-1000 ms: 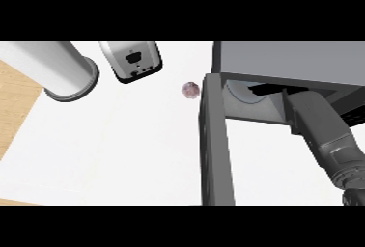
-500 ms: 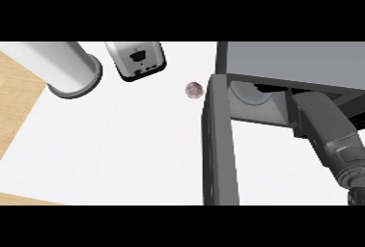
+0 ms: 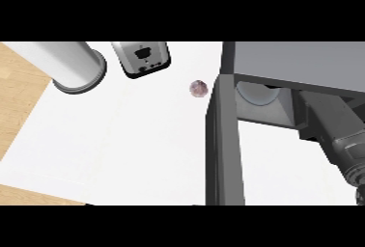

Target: Pick up the milk, place it into the microwave and close the microwave

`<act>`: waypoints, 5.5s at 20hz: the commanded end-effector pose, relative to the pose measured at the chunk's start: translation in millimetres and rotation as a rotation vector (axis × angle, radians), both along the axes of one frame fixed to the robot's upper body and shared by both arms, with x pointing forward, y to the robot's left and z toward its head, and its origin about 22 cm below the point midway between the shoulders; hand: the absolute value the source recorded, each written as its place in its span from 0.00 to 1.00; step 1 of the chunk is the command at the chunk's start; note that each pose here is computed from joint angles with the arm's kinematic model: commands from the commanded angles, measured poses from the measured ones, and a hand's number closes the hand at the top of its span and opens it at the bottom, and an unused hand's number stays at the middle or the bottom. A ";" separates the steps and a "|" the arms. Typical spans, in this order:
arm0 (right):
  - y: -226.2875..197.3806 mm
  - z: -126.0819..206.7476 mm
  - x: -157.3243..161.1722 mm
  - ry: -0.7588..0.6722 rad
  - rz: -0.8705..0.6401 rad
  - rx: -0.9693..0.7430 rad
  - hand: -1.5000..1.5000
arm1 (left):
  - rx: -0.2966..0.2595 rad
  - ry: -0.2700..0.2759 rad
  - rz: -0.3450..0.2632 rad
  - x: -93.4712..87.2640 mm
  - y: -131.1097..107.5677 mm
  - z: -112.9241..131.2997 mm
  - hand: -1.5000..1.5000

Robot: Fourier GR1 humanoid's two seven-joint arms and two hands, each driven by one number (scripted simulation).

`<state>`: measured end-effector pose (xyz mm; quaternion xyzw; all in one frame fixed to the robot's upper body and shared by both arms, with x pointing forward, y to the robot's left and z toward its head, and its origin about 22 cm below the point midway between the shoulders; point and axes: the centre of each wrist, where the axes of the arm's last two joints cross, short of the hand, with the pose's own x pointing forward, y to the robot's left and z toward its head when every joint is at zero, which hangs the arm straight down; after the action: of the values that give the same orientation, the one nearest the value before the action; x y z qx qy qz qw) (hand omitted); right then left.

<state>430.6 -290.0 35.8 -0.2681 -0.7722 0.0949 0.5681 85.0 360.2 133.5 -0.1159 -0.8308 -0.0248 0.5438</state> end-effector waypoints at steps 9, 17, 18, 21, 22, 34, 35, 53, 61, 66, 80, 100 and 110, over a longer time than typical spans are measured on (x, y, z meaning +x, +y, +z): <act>-19.1 24.8 6.3 -0.040 -0.028 -0.025 1.00 | 0.053 0.002 0.015 6.2 5.3 4.6 0.00; -13.2 38.6 13.4 -0.060 -0.046 0.029 0.00 | 0.082 0.012 0.008 11.9 7.4 7.9 0.00; 0.7 44.6 19.0 -0.091 0.008 0.059 0.00 | 0.075 0.020 0.007 11.5 5.3 3.8 0.00; 22.4 40.3 21.8 -0.076 0.136 0.070 0.00 | 0.086 0.019 -0.008 15.7 6.2 5.9 0.00; 27.3 31.5 19.4 -0.001 0.162 0.067 0.00 | 0.073 0.027 -0.004 17.4 6.0 1.3 0.00; 92.3 44.0 30.1 0.023 0.127 0.000 0.00 | 0.071 0.044 -0.043 31.2 2.1 -0.9 0.00; 89.6 46.3 30.9 0.018 0.107 -0.007 0.00 | 0.088 0.054 -0.038 27.4 4.3 -0.3 0.00; 73.6 52.0 32.2 -0.038 0.096 0.029 0.00 | 0.051 0.143 -0.069 26.9 -11.3 -32.0 0.00; 45.9 13.1 14.4 0.020 0.232 0.163 0.00 | 0.027 0.115 -0.185 32.6 -29.7 -47.4 0.00; 54.4 -3.8 7.6 0.039 0.386 0.322 0.00 | 0.076 0.172 -0.319 39.9 -49.3 -57.1 0.00; 87.7 -115.0 -65.4 0.145 0.552 0.587 0.00 | 0.202 0.202 -0.394 90.3 -90.5 -92.2 0.00; -57.1 -179.1 -225.6 0.163 0.355 0.527 0.00 | 0.422 0.200 -0.489 137.4 -176.2 -129.8 1.00; -110.1 -129.0 -291.5 0.046 0.422 0.541 0.00 | 0.421 0.156 -0.551 143.5 -234.2 -158.5 1.00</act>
<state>165.5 -382.3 -112.3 0.0081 -0.7644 0.0094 0.6446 231.2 147.8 -14.3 -0.2088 -0.7030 -0.3209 0.5993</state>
